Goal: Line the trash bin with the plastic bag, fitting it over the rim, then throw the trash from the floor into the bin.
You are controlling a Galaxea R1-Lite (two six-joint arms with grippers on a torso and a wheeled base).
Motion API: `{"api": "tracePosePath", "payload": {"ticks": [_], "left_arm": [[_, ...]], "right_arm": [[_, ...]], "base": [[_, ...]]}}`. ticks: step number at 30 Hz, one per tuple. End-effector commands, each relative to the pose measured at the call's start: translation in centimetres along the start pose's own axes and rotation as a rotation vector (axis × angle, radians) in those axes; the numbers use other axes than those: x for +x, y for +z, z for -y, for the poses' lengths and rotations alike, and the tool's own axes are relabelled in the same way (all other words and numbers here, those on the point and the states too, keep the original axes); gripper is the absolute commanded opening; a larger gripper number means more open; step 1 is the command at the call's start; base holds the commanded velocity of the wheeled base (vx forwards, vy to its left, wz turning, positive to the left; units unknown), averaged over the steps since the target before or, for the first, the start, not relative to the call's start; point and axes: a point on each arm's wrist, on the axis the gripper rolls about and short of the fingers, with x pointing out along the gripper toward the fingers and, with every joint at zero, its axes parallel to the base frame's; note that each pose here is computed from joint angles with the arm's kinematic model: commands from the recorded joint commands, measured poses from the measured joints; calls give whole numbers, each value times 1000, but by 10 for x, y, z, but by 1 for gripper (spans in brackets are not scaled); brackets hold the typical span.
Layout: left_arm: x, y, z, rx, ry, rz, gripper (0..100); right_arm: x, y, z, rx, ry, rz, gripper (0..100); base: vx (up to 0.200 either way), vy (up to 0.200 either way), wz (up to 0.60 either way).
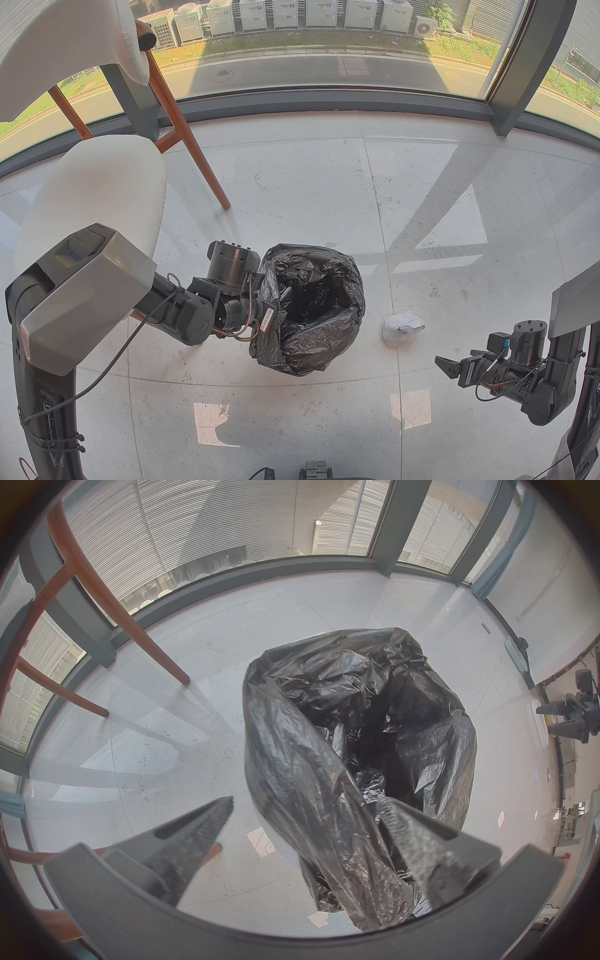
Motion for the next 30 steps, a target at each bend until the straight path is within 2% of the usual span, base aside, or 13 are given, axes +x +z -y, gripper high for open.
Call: {"api": "tracePosePath", "payload": {"ticks": [1, 8, 15, 20, 26, 30], "left_arm": [[7, -7, 2, 4, -4, -21, 0], [6, -5, 3, 7, -1, -17, 0], [1, 1, 0, 2, 44, -3, 0], [-12, 11, -10, -11, 91, 20, 0], [-10, 5, -32, -34, 140, 0, 0], [-10, 4, -33, -34, 142, -2, 0]], "right_arm": [[0, 0, 0, 1, 0, 2, 100], [0, 1, 1, 1, 1, 4, 100], [0, 1, 1, 2, 0, 5, 100], [0, 1, 1, 2, 0, 7, 100], [0, 2, 1, 1, -1, 12, 100], [1, 3, 1, 1, 0, 15, 100]], "base": [[0, 0, 0], [0, 0, 0], [0, 0, 0], [0, 0, 0], [0, 0, 0], [0, 0, 0]]}}
